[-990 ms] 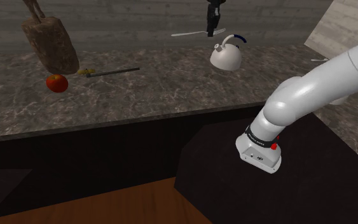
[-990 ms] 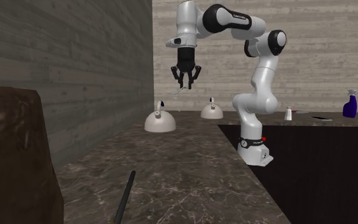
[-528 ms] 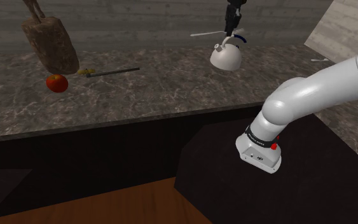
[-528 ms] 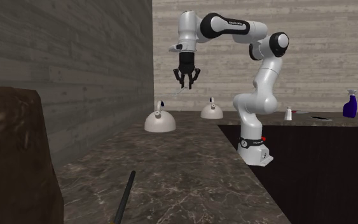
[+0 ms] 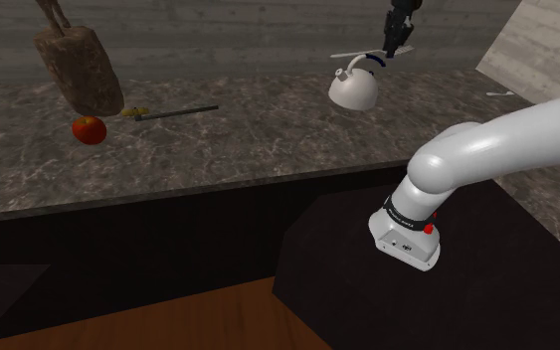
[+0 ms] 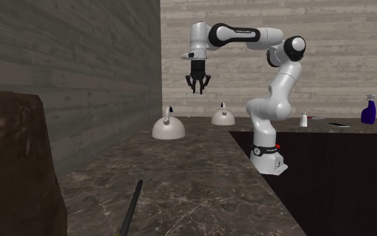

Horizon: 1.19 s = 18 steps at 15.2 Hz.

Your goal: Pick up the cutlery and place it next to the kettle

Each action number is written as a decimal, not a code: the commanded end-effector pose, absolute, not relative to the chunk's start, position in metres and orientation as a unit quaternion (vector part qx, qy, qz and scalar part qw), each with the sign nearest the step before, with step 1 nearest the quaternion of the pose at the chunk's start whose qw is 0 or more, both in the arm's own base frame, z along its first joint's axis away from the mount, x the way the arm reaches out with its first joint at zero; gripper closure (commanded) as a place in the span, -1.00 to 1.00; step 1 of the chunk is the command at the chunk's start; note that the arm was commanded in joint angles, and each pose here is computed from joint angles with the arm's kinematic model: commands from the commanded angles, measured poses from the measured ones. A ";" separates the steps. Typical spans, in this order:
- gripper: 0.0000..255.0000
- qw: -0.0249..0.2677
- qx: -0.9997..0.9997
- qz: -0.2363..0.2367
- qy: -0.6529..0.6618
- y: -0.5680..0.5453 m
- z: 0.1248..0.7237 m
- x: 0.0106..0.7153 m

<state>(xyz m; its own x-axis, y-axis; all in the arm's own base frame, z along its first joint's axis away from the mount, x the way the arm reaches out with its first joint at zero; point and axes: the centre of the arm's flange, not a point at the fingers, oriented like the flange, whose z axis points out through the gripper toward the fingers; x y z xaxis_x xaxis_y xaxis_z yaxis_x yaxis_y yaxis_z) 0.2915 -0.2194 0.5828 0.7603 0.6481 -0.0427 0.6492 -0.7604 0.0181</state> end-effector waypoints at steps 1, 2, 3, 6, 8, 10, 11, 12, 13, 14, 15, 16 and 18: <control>1.00 0.016 0.938 -0.017 0.346 -0.241 0.584 0.273; 1.00 0.016 0.938 -0.017 0.346 -0.251 0.584 0.264; 1.00 0.016 0.938 -0.017 0.346 -0.261 0.584 0.256; 1.00 0.016 0.938 -0.017 0.346 -0.276 0.578 0.245; 1.00 0.016 0.938 -0.017 0.346 -0.276 0.568 0.245; 1.00 0.016 0.938 -0.017 0.346 -0.276 0.557 0.245; 1.00 0.016 0.938 -0.017 0.346 -0.276 0.552 0.245; 1.00 0.016 0.938 -0.017 0.346 -0.276 0.547 0.245; 1.00 0.016 0.938 -0.017 0.346 -0.276 0.542 0.245; 1.00 0.016 0.938 -0.017 0.346 -0.276 0.536 0.245; 1.00 0.016 0.938 -0.017 0.346 -0.276 0.531 0.245; 1.00 0.016 0.938 -0.017 0.346 -0.276 0.526 0.245; 1.00 0.016 0.938 -0.017 0.346 -0.276 0.515 0.245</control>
<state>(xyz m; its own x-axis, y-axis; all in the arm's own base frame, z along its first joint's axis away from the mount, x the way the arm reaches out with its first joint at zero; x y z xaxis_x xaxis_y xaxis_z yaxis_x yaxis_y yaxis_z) 0.2449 -0.2770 0.5219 0.7595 0.6491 -0.0430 0.6502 -0.7596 0.0174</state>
